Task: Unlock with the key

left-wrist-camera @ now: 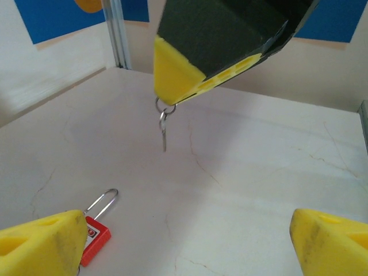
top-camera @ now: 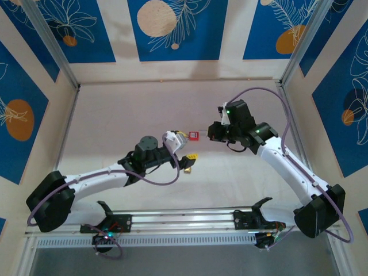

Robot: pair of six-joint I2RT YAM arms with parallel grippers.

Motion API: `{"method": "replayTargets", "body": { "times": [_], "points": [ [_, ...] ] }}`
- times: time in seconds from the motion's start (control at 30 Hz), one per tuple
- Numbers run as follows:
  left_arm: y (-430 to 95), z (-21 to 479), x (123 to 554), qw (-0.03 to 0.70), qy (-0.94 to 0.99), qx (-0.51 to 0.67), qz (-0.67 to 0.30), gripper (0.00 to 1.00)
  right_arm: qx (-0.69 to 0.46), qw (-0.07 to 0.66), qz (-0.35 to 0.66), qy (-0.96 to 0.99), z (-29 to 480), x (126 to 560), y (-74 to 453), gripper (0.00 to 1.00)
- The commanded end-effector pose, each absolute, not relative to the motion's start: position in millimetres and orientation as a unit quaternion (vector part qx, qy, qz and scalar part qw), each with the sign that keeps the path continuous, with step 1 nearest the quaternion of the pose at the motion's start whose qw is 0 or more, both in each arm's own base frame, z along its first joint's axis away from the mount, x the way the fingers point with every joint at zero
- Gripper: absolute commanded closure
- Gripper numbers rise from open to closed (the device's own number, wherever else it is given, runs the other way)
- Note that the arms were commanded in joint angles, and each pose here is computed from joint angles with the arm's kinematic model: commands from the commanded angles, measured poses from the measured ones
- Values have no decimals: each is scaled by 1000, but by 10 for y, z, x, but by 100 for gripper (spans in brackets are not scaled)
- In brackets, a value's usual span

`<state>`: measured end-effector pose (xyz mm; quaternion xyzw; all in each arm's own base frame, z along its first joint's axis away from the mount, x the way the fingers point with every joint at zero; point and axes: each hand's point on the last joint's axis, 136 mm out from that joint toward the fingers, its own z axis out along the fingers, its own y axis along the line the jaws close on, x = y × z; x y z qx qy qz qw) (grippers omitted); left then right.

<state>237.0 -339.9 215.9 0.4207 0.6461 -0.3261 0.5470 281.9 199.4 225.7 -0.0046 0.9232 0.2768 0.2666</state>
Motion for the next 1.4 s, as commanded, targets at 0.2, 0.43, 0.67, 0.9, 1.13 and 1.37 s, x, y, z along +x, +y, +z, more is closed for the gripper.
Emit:
{"method": "replayTargets", "body": {
  "times": [0.2, 0.43, 0.67, 0.9, 1.13, 1.37],
  "points": [
    [-3553, 2228, 2304, 591, 572, 479, -306, 17, -29, 276, 336, 900, 2499, 2684, 2315, 100],
    [-3617, 2140, 2495, 609, 582, 454, -291, 29, -34, 280, 354, 892, 2562, 2589, 2292, 100],
    [-3656, 2155, 2650, 635, 583, 411, -298, 39, -31, 268, 367, 890, 2526, 2521, 2301, 100],
    [-3658, 2230, 2620, 642, 573, 403, -313, 50, -28, 263, 368, 892, 2473, 2502, 2289, 100],
    [-3652, 2195, 2562, 633, 573, 408, -323, 60, -25, 262, 371, 891, 2465, 2526, 2296, 100],
    [-3651, 2164, 2535, 629, 573, 410, -329, 72, -25, 259, 372, 891, 2444, 2521, 2297, 100]
  ]
}}
